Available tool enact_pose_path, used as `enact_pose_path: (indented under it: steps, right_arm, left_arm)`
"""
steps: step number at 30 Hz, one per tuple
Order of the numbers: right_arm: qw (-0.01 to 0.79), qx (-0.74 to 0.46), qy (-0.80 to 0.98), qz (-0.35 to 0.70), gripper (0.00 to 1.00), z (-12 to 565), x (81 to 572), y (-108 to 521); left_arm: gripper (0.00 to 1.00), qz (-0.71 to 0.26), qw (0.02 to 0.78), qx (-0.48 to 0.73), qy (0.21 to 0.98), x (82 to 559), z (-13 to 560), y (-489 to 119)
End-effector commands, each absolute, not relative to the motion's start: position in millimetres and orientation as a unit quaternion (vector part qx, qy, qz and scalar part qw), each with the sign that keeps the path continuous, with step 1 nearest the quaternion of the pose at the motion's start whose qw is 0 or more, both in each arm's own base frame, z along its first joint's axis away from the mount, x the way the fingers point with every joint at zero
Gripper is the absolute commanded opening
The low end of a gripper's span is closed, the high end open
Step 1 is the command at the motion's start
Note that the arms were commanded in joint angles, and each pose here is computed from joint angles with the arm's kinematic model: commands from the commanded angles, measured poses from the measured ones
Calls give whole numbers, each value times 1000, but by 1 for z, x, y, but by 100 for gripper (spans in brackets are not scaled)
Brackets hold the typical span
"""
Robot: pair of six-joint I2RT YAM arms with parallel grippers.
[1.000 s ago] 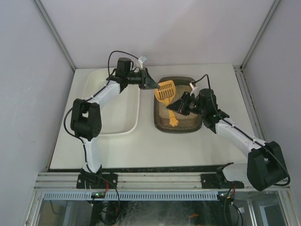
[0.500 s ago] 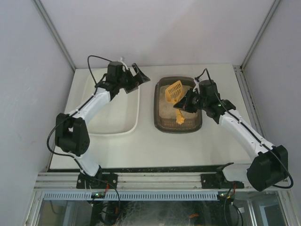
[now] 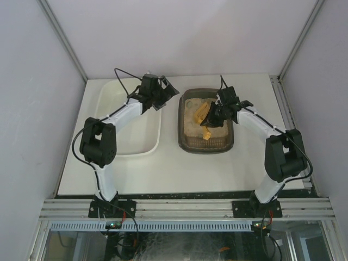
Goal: Clean the litter box
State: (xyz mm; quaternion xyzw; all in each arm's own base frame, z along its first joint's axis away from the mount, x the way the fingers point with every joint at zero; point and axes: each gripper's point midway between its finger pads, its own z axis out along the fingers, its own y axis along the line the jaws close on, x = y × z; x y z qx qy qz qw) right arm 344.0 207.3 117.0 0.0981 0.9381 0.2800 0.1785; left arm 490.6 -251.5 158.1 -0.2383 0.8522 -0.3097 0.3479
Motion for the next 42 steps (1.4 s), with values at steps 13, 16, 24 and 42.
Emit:
enact_pose_path:
  steps: [13,16,24,42]
  right_arm:
    - [213,82,931,284,0,118,423,227]
    - [216,76,935,273,0,116,428,230]
    - [176,54,956,230,0,93,421,250]
    - [219,84,892,387,0,120,383,236]
  left_arm:
    - [100,-354,395,-245,812,523,207,-275]
    - [100,-349,406,-243,809,525,210,-272]
    - [100,-317,438,-231,809,525,217,-258]
    - [100,-293,435,-203,827,509,197,-234]
